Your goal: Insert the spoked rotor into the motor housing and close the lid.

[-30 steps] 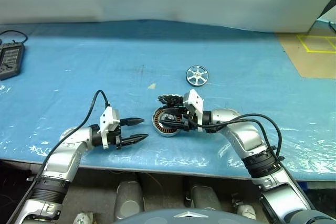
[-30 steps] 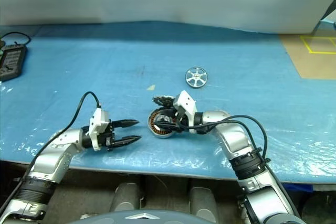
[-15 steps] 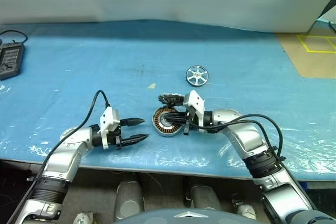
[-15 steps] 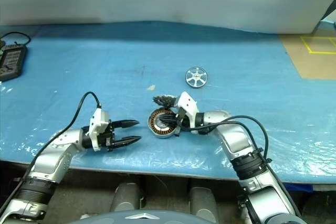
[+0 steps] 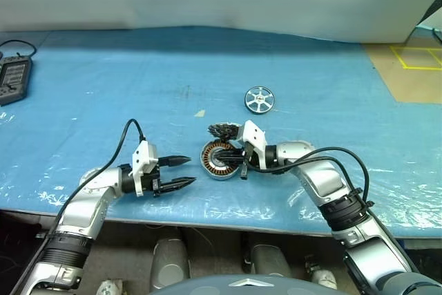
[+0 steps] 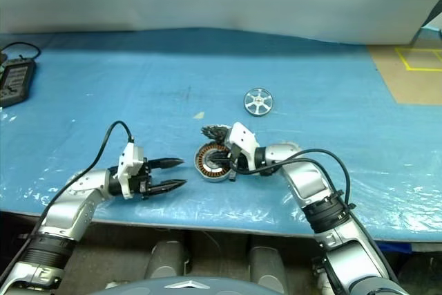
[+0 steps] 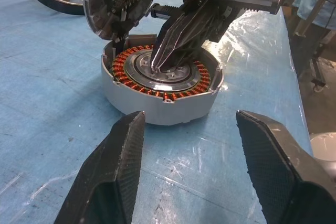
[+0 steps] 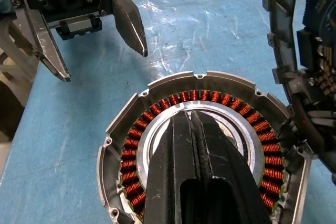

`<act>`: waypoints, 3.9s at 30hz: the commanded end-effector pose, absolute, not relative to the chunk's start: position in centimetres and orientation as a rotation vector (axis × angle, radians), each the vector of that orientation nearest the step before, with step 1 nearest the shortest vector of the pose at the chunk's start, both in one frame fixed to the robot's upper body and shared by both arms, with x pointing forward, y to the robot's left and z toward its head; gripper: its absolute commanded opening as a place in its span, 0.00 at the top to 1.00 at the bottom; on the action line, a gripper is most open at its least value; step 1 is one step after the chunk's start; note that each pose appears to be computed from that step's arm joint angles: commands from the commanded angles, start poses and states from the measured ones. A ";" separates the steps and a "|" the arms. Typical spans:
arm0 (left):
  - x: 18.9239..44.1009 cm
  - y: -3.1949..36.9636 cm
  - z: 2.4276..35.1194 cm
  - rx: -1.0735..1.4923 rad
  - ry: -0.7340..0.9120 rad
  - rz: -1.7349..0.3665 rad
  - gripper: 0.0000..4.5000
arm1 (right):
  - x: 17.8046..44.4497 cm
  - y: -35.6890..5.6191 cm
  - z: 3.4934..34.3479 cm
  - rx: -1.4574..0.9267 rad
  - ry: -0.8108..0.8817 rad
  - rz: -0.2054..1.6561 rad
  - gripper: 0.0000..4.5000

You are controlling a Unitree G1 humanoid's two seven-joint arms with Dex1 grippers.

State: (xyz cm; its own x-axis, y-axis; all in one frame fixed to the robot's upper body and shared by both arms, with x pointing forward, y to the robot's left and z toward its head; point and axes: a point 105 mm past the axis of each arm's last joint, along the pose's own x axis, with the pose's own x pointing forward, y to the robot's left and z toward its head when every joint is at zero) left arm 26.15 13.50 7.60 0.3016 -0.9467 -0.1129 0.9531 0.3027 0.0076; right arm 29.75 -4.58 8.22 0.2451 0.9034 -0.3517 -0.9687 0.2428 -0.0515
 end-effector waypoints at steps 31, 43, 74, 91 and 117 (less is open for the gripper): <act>26.5 13.3 7.9 0.079 0.057 -1.255 0.35 | 29.3 -6.1 11.3 -0.463 0.183 1.340 1.00; 26.6 13.3 7.8 0.079 0.060 -1.249 0.35 | 29.7 -5.5 9.8 -0.464 0.237 1.350 1.00; 26.6 13.6 7.7 0.080 0.059 -1.242 0.35 | 29.8 -8.1 4.8 -0.903 0.397 1.340 1.00; 26.6 13.1 7.8 0.074 0.060 -1.250 0.35 | 30.5 -6.2 9.3 -0.764 0.159 1.322 1.00; 26.2 12.9 8.6 0.068 0.072 -1.243 0.35 | 28.1 -3.3 13.2 -0.477 0.144 1.469 1.00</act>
